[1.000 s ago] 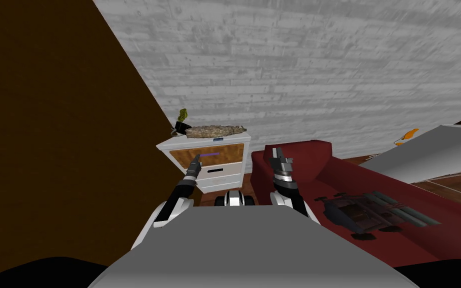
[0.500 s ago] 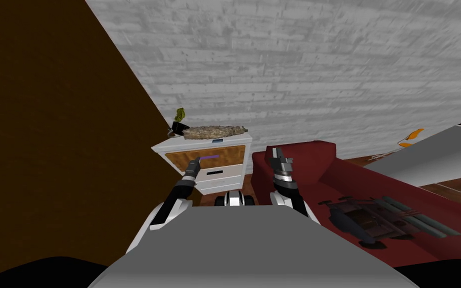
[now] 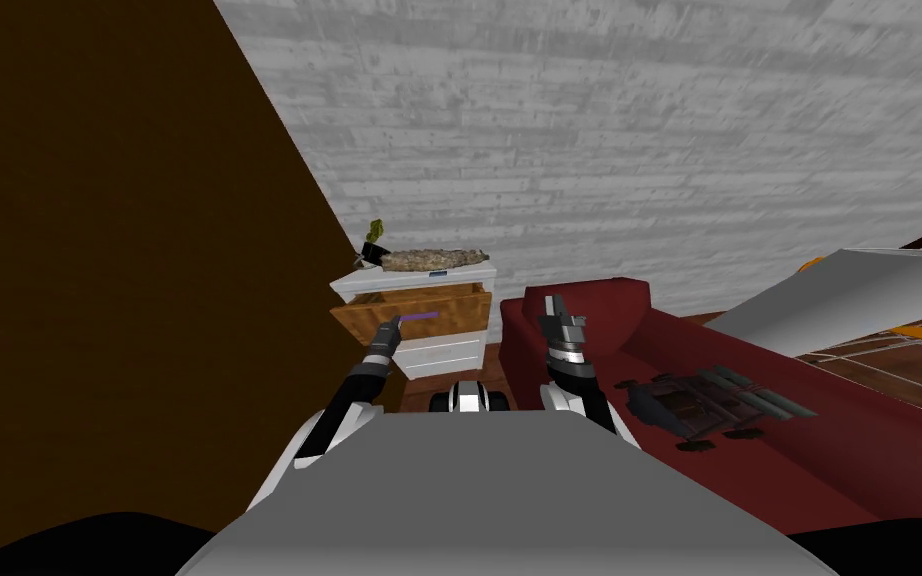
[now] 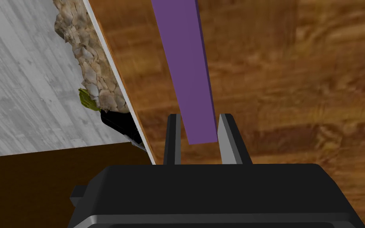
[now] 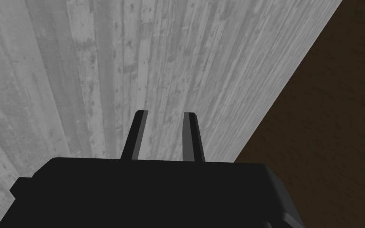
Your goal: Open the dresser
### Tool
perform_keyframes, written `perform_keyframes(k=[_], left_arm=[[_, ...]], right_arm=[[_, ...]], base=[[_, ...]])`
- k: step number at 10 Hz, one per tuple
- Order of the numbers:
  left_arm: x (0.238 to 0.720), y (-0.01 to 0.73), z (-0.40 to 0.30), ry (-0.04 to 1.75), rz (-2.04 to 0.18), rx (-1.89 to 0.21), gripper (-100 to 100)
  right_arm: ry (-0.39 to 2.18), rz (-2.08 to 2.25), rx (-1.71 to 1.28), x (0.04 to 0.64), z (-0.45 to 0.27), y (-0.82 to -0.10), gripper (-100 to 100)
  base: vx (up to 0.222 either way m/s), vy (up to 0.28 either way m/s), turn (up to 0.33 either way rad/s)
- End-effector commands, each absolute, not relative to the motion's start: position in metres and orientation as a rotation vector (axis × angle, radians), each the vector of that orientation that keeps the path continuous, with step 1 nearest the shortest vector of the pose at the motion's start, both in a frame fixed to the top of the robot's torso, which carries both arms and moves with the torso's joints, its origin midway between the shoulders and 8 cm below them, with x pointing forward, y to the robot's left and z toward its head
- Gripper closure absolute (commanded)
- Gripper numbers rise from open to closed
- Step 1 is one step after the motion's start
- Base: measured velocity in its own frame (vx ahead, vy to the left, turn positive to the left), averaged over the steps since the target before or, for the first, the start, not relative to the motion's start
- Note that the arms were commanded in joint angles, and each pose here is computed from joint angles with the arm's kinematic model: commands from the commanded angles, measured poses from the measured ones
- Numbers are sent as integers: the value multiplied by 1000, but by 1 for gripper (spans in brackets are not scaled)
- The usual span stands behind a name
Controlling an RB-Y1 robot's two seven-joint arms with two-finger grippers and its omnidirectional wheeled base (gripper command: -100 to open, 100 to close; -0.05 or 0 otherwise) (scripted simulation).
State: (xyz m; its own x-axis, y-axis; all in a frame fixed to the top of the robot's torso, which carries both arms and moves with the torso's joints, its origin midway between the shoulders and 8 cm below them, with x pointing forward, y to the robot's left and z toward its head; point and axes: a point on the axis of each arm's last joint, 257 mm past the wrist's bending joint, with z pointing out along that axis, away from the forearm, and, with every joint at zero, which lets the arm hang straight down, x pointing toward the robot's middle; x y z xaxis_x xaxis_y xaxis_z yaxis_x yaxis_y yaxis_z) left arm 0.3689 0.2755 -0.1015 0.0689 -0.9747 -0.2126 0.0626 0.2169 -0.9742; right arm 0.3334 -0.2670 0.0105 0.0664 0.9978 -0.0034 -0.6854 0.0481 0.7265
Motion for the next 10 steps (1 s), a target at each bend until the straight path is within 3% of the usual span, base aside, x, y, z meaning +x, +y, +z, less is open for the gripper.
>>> perform_keyframes(k=[1,2,3,10], left_arm=[[366,274,-101,1214,-1039,-1026,100],[365,273,-101,1216,-1040,-1025,100],[370,275,-95,1210,-1041,-1023,-100],[392,284,-60,1200,-1032,-1025,-100]], right_arm=[[611,1413,648,333,11,-267,0],[611,1413,648,333,11,-267,0],[611,1413,648,333,11,-267,0],[611,1413,648,333,11,-267,0]], base=[[-171,-26,35],[-187,-2,15],[-107,-3,-17],[-21,-6,-20]])
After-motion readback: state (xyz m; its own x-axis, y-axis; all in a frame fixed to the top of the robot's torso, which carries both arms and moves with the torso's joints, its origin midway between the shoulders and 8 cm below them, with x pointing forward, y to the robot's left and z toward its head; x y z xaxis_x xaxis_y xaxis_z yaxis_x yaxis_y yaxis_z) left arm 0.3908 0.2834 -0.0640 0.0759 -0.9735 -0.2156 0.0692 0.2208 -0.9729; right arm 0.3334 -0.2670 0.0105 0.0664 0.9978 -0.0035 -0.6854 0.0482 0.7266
